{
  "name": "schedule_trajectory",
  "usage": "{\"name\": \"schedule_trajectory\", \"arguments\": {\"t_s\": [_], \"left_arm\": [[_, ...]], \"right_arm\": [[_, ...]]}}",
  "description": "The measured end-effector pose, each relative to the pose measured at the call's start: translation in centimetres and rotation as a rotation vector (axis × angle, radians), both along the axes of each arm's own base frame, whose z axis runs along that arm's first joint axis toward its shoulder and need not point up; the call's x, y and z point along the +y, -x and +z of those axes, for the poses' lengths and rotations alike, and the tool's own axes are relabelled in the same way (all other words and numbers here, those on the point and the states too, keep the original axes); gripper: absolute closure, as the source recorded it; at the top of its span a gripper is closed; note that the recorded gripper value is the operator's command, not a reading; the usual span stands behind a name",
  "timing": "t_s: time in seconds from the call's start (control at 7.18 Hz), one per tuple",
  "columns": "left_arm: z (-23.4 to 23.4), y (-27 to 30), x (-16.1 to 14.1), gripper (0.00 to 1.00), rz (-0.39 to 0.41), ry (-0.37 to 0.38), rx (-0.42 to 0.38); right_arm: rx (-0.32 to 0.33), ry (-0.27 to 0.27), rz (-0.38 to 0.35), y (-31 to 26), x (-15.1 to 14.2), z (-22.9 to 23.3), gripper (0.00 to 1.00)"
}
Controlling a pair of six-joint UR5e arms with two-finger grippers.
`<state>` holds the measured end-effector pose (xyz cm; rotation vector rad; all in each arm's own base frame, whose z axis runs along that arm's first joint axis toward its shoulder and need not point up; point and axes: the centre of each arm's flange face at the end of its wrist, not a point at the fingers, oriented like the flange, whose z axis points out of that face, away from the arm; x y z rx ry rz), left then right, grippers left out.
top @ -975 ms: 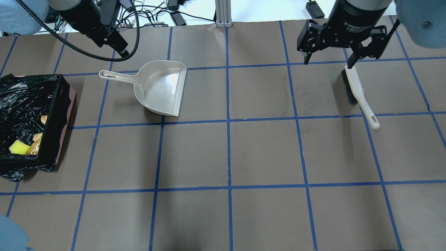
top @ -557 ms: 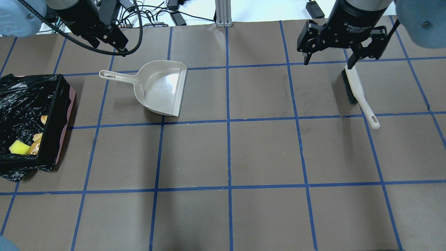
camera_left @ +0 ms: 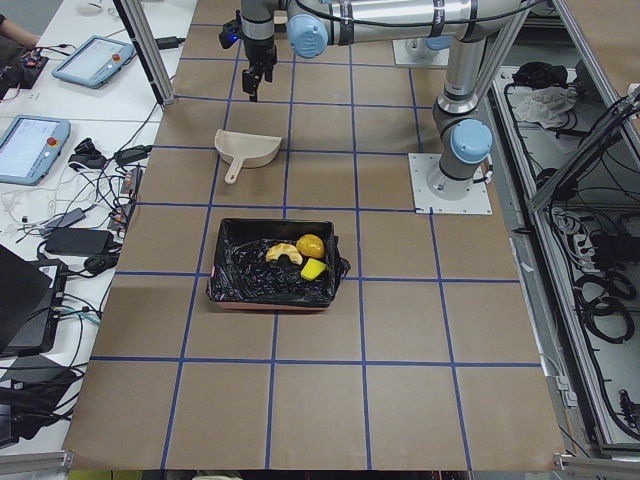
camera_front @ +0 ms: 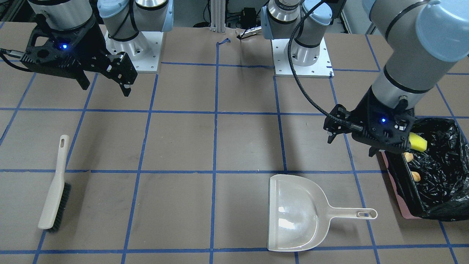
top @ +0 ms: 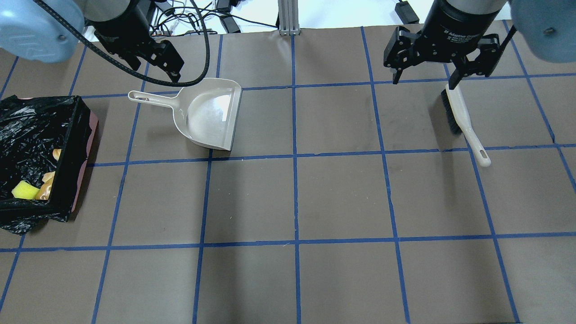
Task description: Sweep and dump trash into bin
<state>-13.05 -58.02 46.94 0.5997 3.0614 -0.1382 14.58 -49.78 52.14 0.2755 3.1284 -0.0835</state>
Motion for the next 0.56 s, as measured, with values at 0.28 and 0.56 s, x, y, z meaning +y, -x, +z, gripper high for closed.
{"name": "schedule_trajectory", "arguments": {"t_s": [0.28, 0.56], "left_arm": [[1.0, 2.1, 1.2, 0.0, -0.012, 0.013, 0.003], [2.2, 2.3, 2.4, 0.0, -0.014, 0.012, 0.0]], "right_arm": [[0.0, 0.0, -0.001, 0.0, 0.0, 0.0, 0.0], [-0.001, 0.0, -0.001, 0.0, 0.0, 0.0, 0.0]]}}
